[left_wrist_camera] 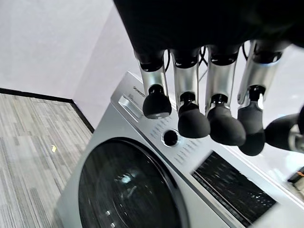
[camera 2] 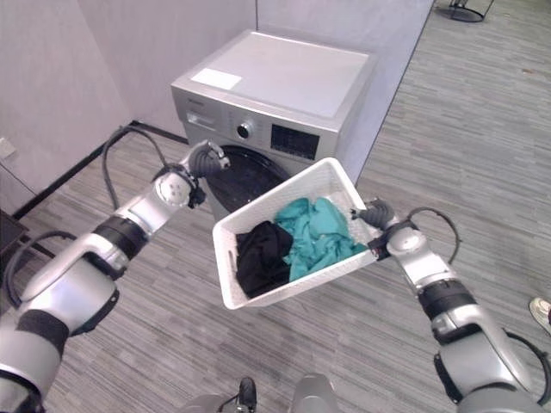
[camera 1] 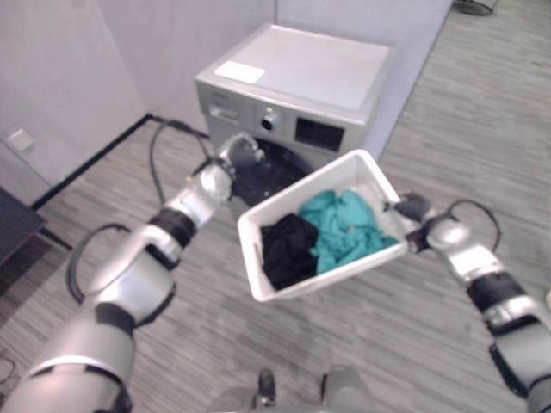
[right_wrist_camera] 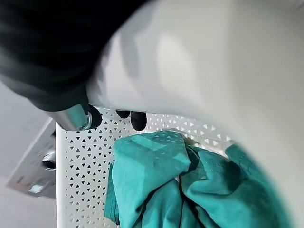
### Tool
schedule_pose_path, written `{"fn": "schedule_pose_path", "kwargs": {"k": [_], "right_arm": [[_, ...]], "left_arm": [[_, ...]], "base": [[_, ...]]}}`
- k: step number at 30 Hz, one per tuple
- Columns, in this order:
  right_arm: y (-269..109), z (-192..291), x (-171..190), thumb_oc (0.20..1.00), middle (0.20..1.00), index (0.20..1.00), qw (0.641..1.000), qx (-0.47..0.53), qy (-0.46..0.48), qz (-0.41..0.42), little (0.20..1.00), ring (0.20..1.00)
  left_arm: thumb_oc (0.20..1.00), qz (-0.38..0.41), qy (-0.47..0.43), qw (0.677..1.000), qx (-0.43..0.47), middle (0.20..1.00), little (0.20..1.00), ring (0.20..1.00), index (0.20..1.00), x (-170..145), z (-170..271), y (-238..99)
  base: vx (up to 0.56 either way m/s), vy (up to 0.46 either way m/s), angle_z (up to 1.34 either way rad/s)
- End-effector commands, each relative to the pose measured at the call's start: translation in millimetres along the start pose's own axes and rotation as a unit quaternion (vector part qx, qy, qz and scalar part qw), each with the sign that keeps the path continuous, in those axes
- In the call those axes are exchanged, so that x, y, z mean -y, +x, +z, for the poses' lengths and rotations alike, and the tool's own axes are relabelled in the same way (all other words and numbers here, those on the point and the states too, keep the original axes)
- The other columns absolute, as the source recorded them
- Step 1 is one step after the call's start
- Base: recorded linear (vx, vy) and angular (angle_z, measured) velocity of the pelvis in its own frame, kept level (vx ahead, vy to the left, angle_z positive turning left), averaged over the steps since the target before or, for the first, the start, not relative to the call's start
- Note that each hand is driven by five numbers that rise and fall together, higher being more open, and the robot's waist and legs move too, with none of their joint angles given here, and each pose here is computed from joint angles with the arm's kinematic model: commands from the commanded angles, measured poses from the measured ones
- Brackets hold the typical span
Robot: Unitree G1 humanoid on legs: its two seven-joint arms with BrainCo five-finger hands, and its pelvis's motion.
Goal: Grab the laundry basket,head to the washer,open it,put in the laundry and shut it.
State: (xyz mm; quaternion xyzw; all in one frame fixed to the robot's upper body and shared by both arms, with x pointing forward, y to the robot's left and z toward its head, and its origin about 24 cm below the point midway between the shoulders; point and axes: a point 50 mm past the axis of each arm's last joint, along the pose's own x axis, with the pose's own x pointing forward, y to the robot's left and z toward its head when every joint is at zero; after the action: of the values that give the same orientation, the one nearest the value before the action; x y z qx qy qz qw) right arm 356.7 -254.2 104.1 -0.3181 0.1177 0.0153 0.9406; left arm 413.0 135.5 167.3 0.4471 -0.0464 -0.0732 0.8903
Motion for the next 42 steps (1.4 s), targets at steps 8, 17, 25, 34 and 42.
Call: {"fn": "schedule_pose_path", "kwargs": {"k": [8,17,25,34,42], "right_arm": [[3.0,70.7,19.6,0.200,0.200,0.200,0.988,0.144,0.058,-0.024,0.200,0.200],[-18.6,147.0,-6.2,0.200,0.200,0.200,0.952,0.299,0.056,0.041,0.200,0.200],[-40.0,193.6,-26.8,0.200,0.200,0.200,0.916,0.390,0.042,0.087,0.200,0.200],[-44.7,235.7,-0.2,0.200,0.200,0.200,0.902,0.429,0.031,0.036,0.200,0.200],[-24.4,256.7,68.7,0.200,0.200,0.200,0.931,0.354,0.019,-0.086,0.200,0.200]], "left_arm": [[0.200,0.021,-0.013,0.999,0.021,0.200,0.200,0.200,0.200,3.0,5.8,0.6],[0.200,0.021,0.005,0.999,0.049,0.200,0.200,0.200,0.200,4.0,22.7,2.7],[0.200,-0.020,0.031,0.995,0.093,0.200,0.200,0.200,0.200,33.4,53.9,4.4],[0.200,-0.042,0.058,0.989,0.127,0.200,0.200,0.200,0.200,47.9,81.1,6.4],[0.200,-0.012,0.056,0.991,0.118,0.200,0.200,0.200,0.200,28.7,93.6,15.9]], "base": [[0.06,-0.028,0.07],[-0.03,-0.030,-0.20],[-0.04,-0.028,0.04],[-0.03,-0.040,0.07],[0.00,-0.026,0.05]]}}
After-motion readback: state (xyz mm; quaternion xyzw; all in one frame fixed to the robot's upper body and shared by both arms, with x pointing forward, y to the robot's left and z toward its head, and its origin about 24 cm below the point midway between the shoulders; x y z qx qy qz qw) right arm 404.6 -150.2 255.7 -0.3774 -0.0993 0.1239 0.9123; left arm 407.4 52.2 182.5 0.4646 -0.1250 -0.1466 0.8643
